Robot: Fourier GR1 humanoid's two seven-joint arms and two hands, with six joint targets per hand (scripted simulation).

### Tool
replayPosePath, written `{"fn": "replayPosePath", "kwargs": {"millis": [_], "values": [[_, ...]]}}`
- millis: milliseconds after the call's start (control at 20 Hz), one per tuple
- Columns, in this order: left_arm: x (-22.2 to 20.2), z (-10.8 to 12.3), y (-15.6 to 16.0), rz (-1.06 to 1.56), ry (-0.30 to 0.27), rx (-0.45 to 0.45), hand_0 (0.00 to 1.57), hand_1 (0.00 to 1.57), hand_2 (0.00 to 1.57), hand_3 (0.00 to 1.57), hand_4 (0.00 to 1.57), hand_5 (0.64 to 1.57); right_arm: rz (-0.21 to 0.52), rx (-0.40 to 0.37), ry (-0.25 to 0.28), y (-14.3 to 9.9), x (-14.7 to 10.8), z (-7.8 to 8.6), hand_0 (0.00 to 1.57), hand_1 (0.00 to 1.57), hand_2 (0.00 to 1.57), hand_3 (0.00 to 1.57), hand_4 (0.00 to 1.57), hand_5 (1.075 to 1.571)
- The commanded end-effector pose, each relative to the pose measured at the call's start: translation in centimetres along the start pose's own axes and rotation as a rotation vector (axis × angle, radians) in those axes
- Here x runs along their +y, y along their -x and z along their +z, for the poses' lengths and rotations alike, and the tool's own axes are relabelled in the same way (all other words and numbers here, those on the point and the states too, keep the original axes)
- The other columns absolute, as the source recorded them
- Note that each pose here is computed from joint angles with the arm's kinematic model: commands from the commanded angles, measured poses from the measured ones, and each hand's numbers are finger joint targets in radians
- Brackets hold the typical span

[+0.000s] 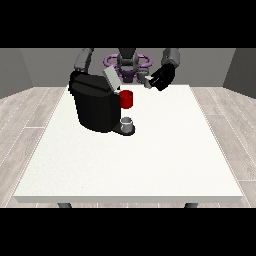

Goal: Insert the coffee pod into the coffee machine and close the lid

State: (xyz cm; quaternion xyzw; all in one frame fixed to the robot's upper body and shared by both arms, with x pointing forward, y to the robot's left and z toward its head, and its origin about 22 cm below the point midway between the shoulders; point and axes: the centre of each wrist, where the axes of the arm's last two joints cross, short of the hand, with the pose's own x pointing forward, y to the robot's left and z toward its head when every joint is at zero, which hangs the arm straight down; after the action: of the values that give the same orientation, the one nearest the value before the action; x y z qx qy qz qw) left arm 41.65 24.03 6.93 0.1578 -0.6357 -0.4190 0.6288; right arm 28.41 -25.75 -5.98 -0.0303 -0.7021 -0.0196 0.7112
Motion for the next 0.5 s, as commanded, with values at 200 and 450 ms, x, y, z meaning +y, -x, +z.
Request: {"fn": "replayPosePath", "kwargs": {"millis": [200,450], "values": [[-0.7,-1.5,-4.7,-0.002,0.017,-0.001,1.34,1.34,1.4,1.38,0.65,1.571,0.014,0.021,-0.022,1.1,-1.9,1.0,0.0,0.0,0.0,0.0,0.31,1.571],[3.4,-2.1,-7.2,0.077,-0.074,-0.049,1.35,1.35,1.43,1.39,0.65,1.571,-0.02,-0.055,0.004,-0.3,-1.0,-0.6,0.0,0.0,0.0,0.0,0.2,1.571]]}}
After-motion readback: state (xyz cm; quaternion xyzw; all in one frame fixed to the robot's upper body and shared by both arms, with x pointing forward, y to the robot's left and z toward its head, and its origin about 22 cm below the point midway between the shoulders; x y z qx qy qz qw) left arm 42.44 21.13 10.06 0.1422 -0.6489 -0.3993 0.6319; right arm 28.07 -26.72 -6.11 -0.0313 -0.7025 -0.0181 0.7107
